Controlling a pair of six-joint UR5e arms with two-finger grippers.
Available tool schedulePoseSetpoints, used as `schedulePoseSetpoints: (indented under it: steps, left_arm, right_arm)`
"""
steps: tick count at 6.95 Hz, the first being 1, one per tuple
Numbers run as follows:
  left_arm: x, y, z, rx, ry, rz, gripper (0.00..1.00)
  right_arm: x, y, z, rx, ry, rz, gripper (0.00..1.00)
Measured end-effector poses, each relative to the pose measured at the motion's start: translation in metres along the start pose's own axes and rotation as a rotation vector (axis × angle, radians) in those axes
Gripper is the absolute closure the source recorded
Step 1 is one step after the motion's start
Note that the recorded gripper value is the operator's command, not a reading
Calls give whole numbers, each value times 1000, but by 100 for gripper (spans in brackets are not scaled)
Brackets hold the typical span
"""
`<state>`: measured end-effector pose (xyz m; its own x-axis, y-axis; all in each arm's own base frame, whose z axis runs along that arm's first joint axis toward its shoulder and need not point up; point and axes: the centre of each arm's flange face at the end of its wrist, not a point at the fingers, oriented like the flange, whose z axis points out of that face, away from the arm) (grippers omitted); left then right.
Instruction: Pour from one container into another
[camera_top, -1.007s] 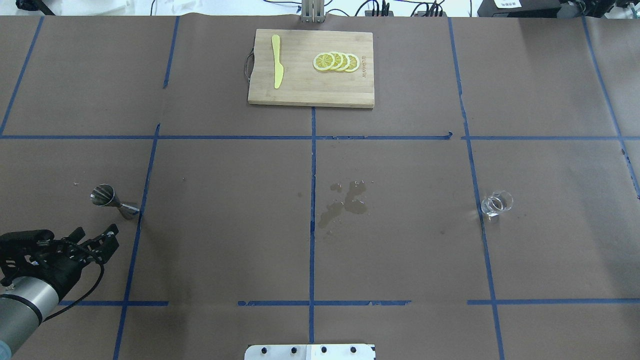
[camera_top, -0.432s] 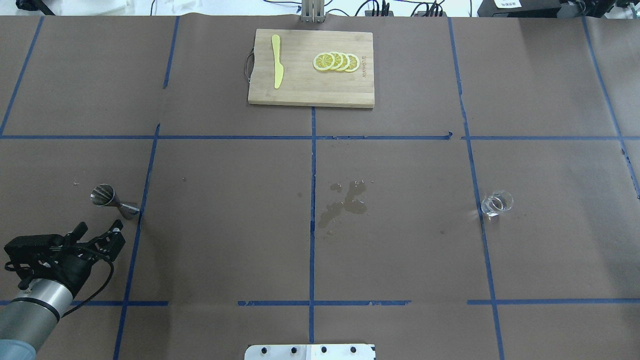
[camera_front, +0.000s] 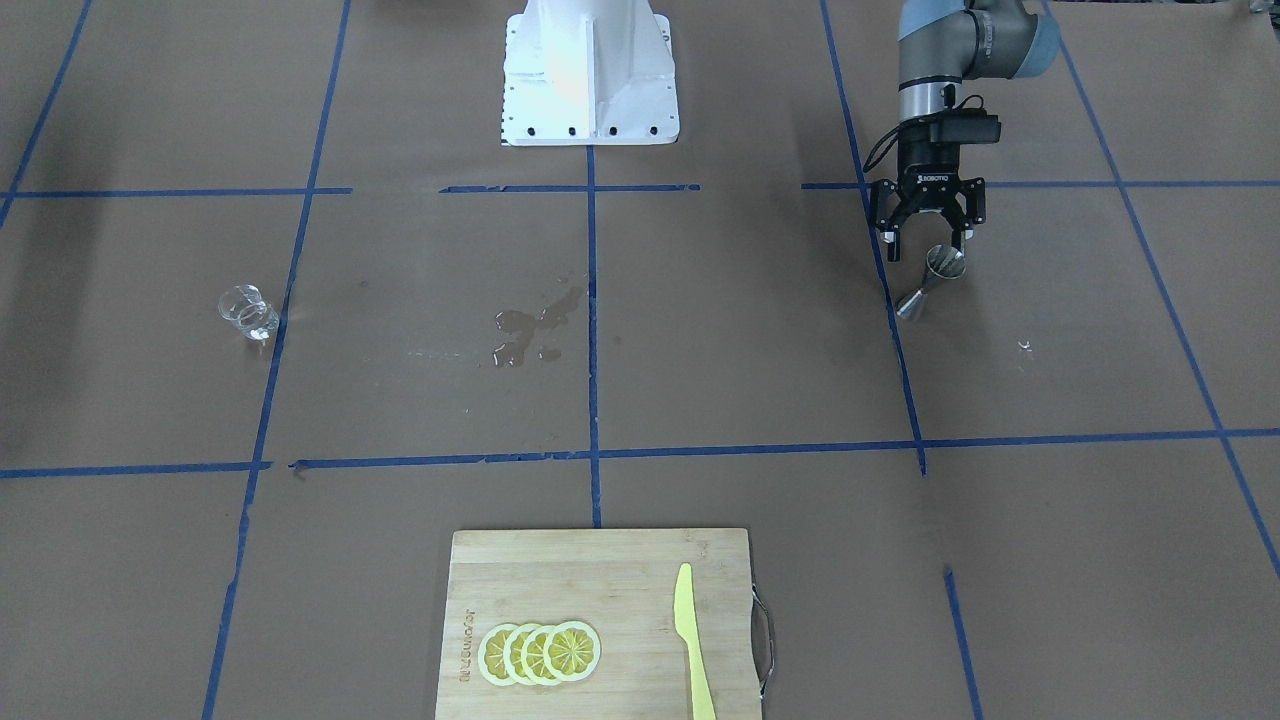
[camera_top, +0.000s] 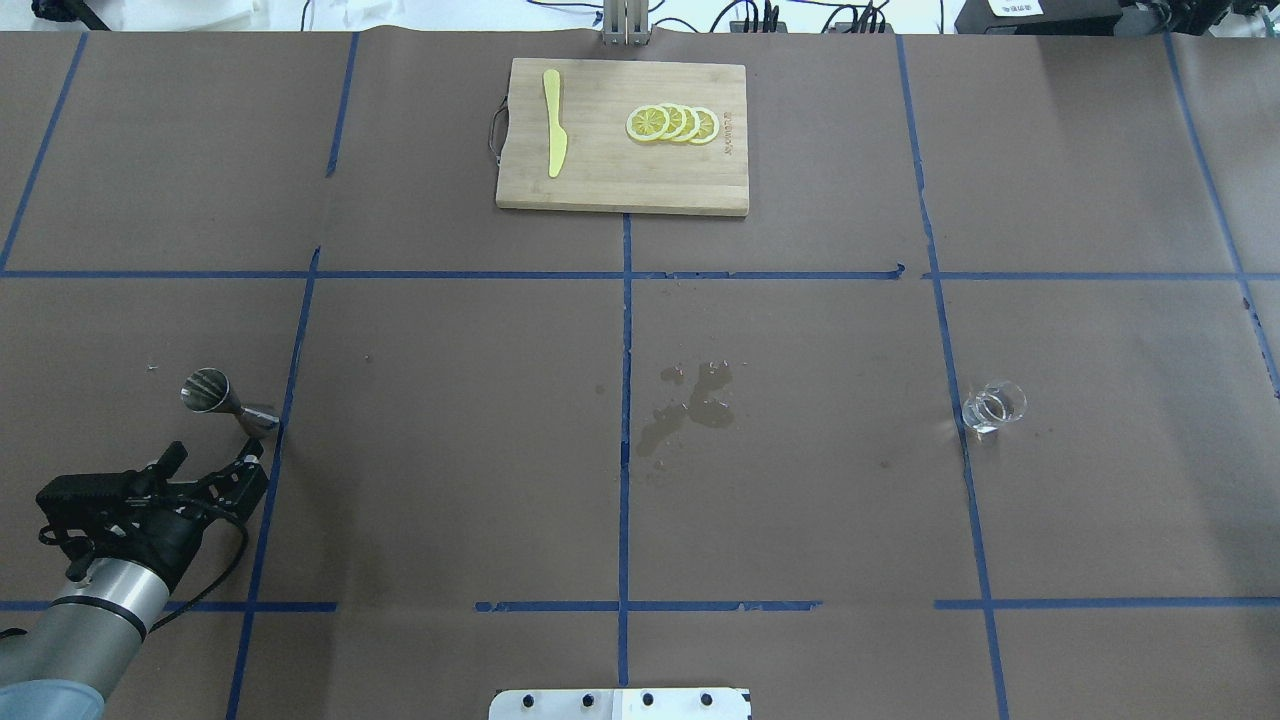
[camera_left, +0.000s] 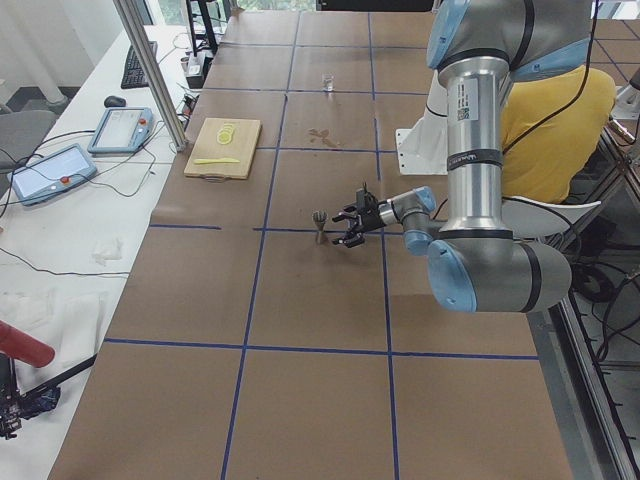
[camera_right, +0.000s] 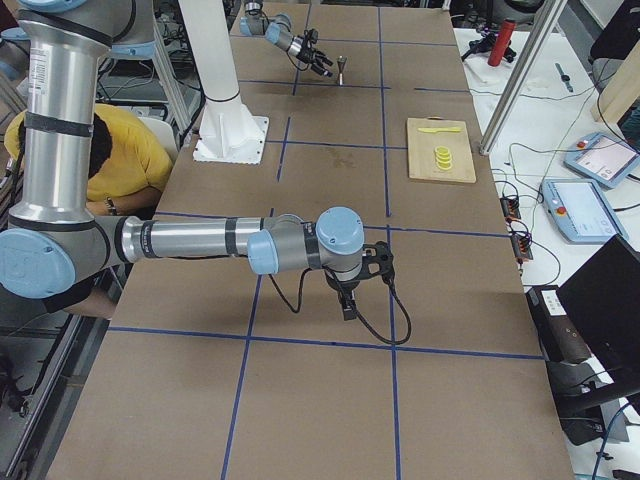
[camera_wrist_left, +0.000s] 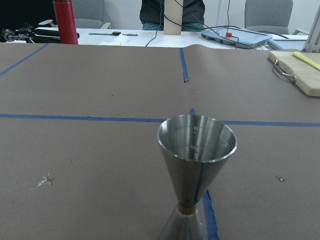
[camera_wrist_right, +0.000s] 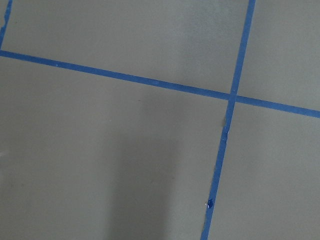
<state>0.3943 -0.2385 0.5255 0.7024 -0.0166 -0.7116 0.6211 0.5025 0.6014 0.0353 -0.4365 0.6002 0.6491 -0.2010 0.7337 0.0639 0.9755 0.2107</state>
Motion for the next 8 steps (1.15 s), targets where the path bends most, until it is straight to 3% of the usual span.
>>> schedulePoseSetpoints:
  steps: [4, 8]
  left_arm:
    - [13, 18, 17, 94, -11, 27, 5]
    - [19, 15, 24, 117, -17, 15, 7]
  right_arm:
    - [0, -1, 0, 1, 1, -1, 0]
    - [-1, -1, -1, 1, 2, -1, 0]
